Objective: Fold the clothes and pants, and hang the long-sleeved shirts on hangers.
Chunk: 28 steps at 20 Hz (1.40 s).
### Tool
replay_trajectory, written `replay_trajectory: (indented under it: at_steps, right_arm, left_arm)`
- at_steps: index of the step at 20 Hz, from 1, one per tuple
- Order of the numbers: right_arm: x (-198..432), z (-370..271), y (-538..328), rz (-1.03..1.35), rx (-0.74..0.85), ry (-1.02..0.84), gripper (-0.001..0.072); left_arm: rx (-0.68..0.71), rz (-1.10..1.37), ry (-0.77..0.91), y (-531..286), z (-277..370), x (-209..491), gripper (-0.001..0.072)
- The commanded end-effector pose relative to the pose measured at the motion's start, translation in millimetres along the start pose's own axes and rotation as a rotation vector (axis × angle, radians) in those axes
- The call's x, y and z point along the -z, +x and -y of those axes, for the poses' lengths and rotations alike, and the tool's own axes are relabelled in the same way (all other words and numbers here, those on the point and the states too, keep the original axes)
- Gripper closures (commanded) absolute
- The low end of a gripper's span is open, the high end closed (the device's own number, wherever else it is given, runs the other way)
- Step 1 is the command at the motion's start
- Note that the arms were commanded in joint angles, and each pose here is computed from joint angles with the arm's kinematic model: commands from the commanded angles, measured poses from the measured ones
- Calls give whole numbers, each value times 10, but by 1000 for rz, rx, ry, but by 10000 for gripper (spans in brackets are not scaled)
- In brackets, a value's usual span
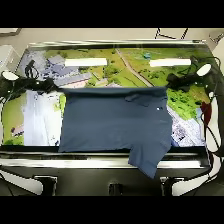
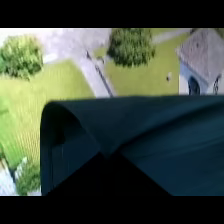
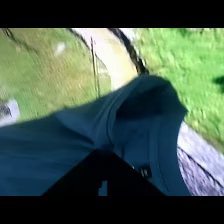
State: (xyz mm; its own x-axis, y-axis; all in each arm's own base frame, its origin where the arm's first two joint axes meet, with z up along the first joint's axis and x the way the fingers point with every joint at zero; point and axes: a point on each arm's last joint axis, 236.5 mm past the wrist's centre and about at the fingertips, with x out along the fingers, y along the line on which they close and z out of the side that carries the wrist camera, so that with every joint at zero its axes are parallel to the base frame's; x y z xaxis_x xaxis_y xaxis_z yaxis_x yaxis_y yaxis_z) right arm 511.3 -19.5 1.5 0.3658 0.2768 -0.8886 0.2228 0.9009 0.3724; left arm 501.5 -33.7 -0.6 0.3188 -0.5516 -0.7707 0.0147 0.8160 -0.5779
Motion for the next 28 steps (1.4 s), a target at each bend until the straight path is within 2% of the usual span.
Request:
replay_trajectory:
  at_steps: [1, 5, 20, 21, 22, 23, 24, 27, 28]
  right_arm:
    - [978, 306, -153, -382, 109, -8, 670]
    - [1487, 478, 88, -520, 130, 75, 670]
    - [1390, 593, 141, -468, 178, 84, 669]
    - [1401, 591, 135, -473, 178, 85, 661]
    - [1425, 589, 115, -485, 178, 85, 563]
    - [1465, 591, 53, -510, 175, 79, 421]
    - [1508, 613, -59, -543, 165, 63, 298]
    - [1616, 835, -456, -588, 161, 146, 208]
    - [1670, 907, -556, -585, 161, 175, 208]
  left_arm:
    - [-18, -364, -46, -106, -59, 918, 686]
    - [-5, -495, -134, 108, -146, 1415, 686]
    - [-49, -487, -143, 294, -341, 1541, 685]
    - [-45, -487, -140, 300, -322, 1539, 666]
    - [-40, -492, -143, 277, -310, 1542, 486]
    - [-34, -502, -146, 216, -305, 1547, 254]
    - [-26, -511, -151, 113, -305, 1542, 219]
    - [-46, -499, -211, -270, -412, 1568, 219]
    - [-75, -505, -222, -366, -486, 1657, 219]
